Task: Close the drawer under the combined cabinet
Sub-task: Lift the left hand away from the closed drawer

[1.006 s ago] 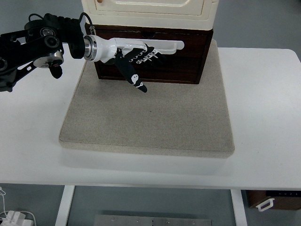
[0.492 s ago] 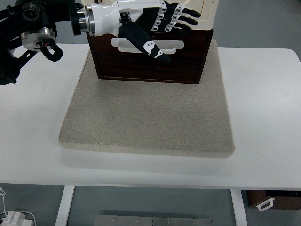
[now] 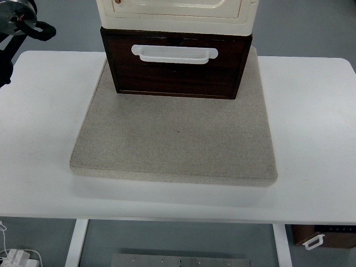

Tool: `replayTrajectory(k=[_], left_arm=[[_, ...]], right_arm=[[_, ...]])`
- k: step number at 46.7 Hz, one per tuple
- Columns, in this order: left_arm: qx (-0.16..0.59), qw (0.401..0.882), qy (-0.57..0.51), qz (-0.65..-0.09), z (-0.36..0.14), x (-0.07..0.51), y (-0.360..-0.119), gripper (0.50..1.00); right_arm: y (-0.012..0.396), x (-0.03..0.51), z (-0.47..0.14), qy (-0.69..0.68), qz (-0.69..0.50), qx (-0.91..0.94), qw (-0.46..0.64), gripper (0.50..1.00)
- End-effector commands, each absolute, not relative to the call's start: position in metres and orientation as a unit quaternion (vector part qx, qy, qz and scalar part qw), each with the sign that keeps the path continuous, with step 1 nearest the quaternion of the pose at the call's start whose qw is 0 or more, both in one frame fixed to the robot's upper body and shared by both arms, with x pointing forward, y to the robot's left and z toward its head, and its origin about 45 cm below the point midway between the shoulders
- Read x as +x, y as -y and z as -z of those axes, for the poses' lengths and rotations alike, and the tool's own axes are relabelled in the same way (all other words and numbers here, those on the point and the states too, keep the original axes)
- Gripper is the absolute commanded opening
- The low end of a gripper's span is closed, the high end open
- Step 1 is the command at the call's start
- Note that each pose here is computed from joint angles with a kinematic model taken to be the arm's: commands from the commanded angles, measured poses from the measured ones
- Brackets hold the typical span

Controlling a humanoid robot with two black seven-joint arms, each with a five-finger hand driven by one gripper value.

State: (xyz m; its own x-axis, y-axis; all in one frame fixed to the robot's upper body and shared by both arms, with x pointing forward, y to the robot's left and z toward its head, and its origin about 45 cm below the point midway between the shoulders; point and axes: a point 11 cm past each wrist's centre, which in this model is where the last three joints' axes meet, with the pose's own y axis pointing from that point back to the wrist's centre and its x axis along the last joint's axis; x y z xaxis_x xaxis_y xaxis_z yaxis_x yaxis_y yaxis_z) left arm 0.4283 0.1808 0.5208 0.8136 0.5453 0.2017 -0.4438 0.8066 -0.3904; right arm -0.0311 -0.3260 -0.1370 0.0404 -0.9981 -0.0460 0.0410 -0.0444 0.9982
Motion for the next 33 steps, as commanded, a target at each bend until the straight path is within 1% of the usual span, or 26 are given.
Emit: replayTrajectory(k=[1,11,21,33], left_arm=[[-0.197,0.928,0.15,-0.28,-0.532,0.429,-0.194,1.0],[-0.259,0.895,0.139,-0.336,-0.558,0.439,-0.23,1.0],[-0.307,0.845,0.132,-0.417,-0.577,0.45,-0.27,1.0],[-0.342,0.787,0.077,-0.508,-0.571,0.47,-0.316,1.0]], right_arm=[[0.326,-0.031,0.137,0.467,0.51,0.512,0.509,0.952],[0.326,-0.031,0.137,0.468,0.511,0.511,0.508,0.952],[0.326,-0.031,0.137,0.468,0.511,0.511,0.509,0.952],[0.326,-0.031,0.137,0.468,0.511,0.511,0.509,0.952]])
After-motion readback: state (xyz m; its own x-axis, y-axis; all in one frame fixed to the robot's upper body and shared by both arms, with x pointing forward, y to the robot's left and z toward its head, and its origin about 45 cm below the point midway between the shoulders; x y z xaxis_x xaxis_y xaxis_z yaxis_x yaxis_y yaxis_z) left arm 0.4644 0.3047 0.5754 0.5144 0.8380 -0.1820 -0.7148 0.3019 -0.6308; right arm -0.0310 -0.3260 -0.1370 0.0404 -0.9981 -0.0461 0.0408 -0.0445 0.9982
